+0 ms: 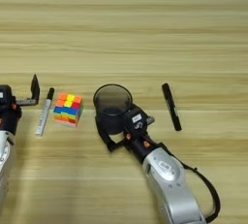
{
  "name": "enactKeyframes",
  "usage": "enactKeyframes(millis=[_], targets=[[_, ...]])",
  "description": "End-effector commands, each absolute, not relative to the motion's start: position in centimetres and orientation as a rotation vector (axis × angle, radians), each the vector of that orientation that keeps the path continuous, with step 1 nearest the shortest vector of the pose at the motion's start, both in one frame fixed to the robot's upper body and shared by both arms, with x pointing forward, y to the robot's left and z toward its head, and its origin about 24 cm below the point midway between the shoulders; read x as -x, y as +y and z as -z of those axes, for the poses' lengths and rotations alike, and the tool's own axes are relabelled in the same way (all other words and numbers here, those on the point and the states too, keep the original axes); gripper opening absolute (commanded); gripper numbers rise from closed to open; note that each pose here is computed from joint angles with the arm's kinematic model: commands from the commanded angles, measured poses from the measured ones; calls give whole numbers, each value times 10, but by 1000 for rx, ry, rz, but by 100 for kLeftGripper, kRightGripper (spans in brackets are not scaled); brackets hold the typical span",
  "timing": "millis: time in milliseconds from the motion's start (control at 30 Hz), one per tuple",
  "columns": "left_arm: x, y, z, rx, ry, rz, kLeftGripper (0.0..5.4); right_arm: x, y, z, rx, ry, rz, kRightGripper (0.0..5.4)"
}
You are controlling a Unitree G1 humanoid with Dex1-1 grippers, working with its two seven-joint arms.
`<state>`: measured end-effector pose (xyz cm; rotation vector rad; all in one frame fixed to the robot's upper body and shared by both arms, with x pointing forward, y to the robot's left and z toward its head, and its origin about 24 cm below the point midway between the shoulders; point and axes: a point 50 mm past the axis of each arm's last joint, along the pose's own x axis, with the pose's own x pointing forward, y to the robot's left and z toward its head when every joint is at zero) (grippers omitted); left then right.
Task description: Move the objects on the table
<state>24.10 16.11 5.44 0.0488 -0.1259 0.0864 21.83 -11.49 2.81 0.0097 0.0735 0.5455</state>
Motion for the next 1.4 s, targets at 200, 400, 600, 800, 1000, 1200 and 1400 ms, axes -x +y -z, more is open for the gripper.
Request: enactKeyframes(millis=[200, 400, 600, 800, 1000, 1200, 1400], targets=[[-243, 160, -54, -56, -113, -89, 537, -229, -115, -25, 14, 77, -530, 540], [-242, 160, -54, -55, -114, -90, 540, -230, -115, -26, 8, 76, -530, 484], [-242, 160, -54, -56, -114, -91, 540, -230, -114, -26, 2, 75, -531, 480], [-242, 160, -54, -56, -113, -93, 540, -235, -124, -44, 8, -12, -476, 480], [-242, 160, -54, -57, -113, -94, 540, -244, -143, -50, 21, -28, -380, 480], [-242, 160, -54, -57, -114, -94, 540, -256, -181, -60, 52, -51, -206, 480], [-242, 161, -54, -57, -113, -94, 540, -270, -221, -65, 71, -59, -28, 480]])
